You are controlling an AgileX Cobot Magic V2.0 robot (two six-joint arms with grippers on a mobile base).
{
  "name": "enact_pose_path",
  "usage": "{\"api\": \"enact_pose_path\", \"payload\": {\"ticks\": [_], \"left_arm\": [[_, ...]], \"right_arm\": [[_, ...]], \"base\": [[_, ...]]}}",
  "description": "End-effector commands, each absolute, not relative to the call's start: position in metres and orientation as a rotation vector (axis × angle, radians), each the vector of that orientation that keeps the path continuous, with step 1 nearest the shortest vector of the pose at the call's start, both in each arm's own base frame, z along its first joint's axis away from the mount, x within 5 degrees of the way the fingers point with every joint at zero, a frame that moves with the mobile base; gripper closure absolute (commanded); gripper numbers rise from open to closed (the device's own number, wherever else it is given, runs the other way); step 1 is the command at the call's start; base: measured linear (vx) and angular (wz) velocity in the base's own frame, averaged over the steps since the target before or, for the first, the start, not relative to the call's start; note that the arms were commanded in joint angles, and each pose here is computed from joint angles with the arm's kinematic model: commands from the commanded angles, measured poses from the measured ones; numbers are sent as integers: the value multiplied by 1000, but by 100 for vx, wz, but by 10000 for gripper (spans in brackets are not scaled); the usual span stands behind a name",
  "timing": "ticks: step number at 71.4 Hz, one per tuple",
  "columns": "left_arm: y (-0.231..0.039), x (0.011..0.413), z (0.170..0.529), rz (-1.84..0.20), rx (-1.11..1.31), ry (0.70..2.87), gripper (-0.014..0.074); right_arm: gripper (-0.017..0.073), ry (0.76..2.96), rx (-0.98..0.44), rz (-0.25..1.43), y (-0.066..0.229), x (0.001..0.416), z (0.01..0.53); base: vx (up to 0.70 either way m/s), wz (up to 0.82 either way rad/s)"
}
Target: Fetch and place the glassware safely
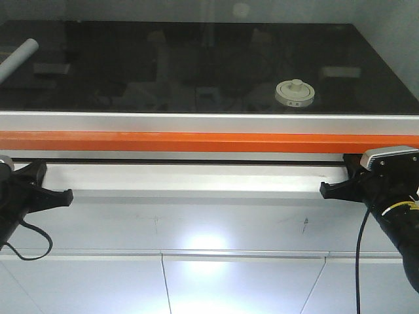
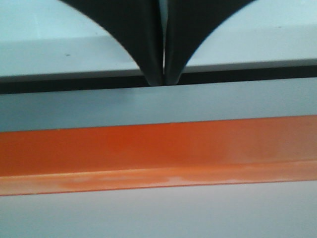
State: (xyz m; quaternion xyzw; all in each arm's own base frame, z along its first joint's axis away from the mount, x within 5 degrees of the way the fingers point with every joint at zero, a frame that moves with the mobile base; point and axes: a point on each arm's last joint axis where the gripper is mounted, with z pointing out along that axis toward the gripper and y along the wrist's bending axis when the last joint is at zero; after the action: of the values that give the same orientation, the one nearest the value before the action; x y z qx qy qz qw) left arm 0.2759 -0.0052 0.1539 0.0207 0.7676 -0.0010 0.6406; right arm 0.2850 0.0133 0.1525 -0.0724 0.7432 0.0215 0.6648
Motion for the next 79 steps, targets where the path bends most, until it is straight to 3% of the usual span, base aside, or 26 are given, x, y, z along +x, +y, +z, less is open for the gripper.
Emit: {"api": "enact_pose_path", "payload": {"ticks": [1, 79], "left_arm": [[-4, 281, 172, 4, 29, 1624, 601], [-7, 306, 192, -7, 51, 1568, 601]], "right_arm": [[560, 1463, -163, 49, 14, 297, 185], [560, 1467, -163, 49, 14, 297, 185]], "base": [[0, 0], [0, 0]]}}
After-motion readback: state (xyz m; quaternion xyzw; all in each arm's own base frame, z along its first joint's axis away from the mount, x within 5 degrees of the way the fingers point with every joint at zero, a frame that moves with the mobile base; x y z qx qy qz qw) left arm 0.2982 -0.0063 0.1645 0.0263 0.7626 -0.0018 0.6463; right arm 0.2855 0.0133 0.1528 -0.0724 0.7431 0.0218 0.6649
